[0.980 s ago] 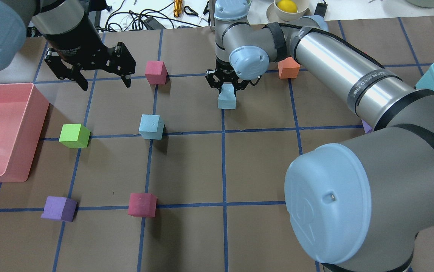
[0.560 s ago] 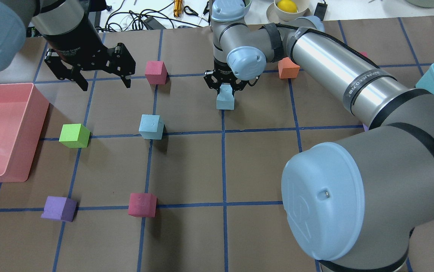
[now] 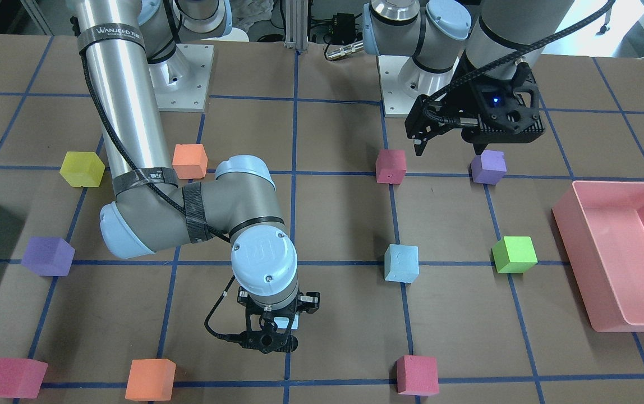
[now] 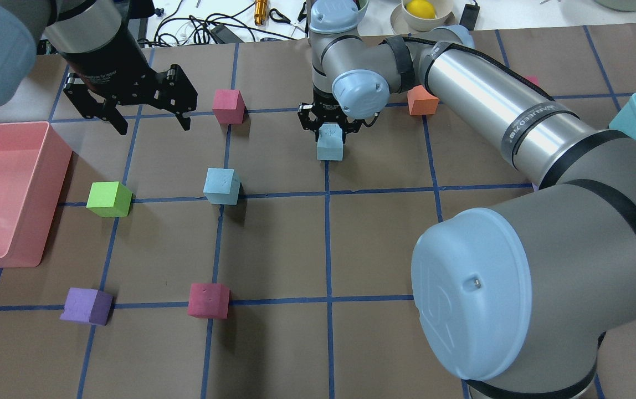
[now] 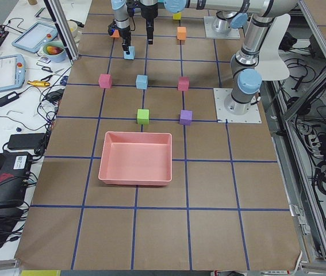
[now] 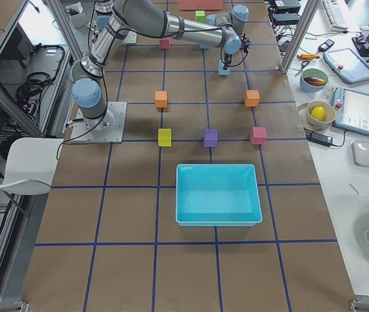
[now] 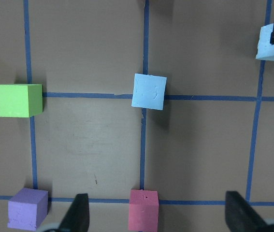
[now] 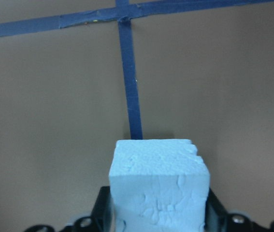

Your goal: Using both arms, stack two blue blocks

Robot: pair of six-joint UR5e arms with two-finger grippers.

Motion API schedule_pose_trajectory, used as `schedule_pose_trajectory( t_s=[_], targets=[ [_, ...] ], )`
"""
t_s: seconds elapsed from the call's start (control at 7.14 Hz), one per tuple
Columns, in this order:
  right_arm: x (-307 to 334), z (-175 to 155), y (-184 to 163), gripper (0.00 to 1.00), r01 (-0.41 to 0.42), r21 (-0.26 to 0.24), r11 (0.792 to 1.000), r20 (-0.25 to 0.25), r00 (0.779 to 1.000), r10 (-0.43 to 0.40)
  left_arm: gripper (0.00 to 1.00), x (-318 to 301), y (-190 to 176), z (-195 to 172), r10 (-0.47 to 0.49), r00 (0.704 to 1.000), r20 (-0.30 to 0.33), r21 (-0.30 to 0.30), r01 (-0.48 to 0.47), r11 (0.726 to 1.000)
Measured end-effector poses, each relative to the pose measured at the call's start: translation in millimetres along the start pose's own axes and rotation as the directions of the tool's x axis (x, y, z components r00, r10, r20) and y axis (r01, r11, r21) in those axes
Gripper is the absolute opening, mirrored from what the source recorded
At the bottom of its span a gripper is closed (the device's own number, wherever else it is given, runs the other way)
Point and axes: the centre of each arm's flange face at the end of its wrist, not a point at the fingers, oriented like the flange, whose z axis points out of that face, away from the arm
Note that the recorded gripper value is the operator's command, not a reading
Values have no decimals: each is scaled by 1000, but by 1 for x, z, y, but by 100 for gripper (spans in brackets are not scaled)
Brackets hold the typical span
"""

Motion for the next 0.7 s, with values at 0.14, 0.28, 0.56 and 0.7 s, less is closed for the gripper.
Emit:
schedule_pose_trajectory(
  t_s=[0.14, 0.28, 0.56, 0.7],
  targets=[
    [0, 0, 0, 100, -2, 1, 1000, 0, 1000, 2, 100, 0, 0, 0, 0, 1000, 0, 0, 0, 1000],
    [0, -1, 0, 100, -3, 2, 1000, 0, 1000, 3, 100, 0, -1, 1, 0, 1000, 0, -1, 0, 1000],
    [1, -8, -1, 100, -2, 11, 1000, 1, 1000, 2, 100, 0, -1, 2, -1, 1000, 0, -2, 1, 1000],
    [8, -22, -4, 100, 0, 24, 1000, 0, 1000, 0, 100, 0, -1, 3, 0, 1000, 0, -2, 0, 1000]
  ],
)
